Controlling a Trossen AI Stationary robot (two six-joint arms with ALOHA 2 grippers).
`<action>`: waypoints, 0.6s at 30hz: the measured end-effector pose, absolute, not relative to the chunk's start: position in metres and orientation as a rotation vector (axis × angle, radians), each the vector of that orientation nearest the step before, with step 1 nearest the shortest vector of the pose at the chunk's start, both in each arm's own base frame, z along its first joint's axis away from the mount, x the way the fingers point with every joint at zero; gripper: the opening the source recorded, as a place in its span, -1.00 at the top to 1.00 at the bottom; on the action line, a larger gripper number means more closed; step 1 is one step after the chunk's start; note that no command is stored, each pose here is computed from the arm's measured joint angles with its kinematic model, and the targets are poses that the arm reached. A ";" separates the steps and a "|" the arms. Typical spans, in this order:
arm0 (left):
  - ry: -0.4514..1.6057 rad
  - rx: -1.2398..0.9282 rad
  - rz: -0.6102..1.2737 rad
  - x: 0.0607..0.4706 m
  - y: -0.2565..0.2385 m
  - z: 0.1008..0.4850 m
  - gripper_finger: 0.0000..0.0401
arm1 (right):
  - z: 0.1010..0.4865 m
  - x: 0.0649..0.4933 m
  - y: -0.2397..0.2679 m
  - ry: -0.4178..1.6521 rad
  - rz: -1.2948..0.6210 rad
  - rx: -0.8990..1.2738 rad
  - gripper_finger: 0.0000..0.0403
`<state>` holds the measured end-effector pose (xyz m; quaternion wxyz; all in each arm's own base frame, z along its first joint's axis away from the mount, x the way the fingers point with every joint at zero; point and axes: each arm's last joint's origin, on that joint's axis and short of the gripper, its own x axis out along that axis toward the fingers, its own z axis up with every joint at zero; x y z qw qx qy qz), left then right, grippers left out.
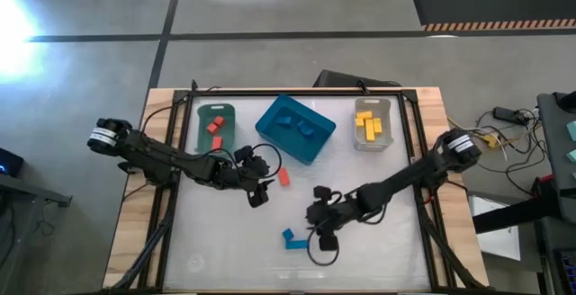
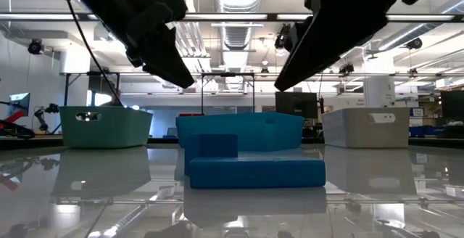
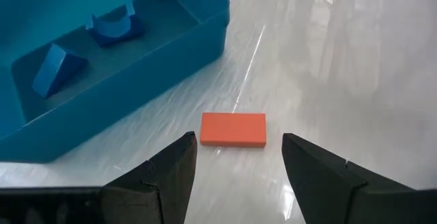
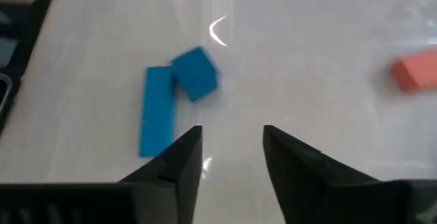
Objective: Sort & place blocks by color
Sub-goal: Put the blue block into the blue bin
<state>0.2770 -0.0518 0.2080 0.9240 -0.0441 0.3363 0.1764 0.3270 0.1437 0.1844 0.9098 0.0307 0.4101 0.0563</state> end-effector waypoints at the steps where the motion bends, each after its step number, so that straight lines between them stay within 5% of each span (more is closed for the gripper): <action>1: 0.687 -0.090 0.361 0.277 -0.052 0.209 0.00 | 0.184 0.330 0.148 0.844 0.132 0.040 0.24; 9: 0.683 -0.083 0.355 0.276 -0.052 0.211 0.00 | 0.169 0.363 0.167 0.828 0.236 -0.181 -0.11; 18: 0.595 -0.101 0.334 0.264 -0.049 0.236 0.00 | 0.147 0.400 0.157 0.831 0.236 -0.195 -0.10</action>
